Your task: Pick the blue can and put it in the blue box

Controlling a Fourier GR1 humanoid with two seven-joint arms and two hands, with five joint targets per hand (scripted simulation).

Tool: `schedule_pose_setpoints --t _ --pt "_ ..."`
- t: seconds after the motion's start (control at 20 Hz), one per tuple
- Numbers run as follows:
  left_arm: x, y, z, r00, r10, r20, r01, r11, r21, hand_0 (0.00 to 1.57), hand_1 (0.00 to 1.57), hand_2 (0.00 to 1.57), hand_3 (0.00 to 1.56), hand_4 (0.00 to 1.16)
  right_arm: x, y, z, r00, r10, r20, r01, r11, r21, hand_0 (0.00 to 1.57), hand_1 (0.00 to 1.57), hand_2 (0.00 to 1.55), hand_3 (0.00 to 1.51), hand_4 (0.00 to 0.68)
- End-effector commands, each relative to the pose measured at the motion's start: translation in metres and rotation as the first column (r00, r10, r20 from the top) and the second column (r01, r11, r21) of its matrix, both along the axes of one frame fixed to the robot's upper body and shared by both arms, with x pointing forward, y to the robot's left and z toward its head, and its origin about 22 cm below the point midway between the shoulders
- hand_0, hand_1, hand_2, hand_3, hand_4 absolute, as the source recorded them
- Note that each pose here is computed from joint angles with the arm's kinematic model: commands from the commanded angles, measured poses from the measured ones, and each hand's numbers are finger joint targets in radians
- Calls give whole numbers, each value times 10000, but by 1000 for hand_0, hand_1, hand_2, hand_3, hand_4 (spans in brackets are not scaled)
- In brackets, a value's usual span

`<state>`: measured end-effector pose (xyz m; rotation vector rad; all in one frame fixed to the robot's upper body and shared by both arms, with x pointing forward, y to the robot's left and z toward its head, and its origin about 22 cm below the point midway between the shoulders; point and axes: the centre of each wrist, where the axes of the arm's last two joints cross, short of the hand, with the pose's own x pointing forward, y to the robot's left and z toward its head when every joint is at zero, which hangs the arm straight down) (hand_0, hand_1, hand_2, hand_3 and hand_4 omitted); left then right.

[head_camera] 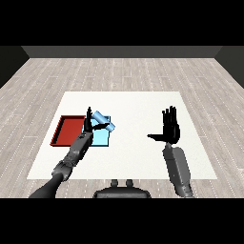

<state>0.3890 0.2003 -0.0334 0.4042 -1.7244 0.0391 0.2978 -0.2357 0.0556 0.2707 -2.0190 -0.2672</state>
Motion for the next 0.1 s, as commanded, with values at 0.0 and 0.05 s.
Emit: schedule_pose_setpoints --t 0.0,0.05 --pt "-71 12 97 9613 -1711 2157 1952 9761 -958 0 0 0 0 0 -58 6 -86 9995 7 -303 -19 9992 -408 0 0 0 0 0" --pt "-111 31 99 9534 -1691 2498 1995 9746 -1016 0 0 0 0 0 -118 -94 -137 9986 97 -522 -125 9984 -552 0 0 0 0 0"
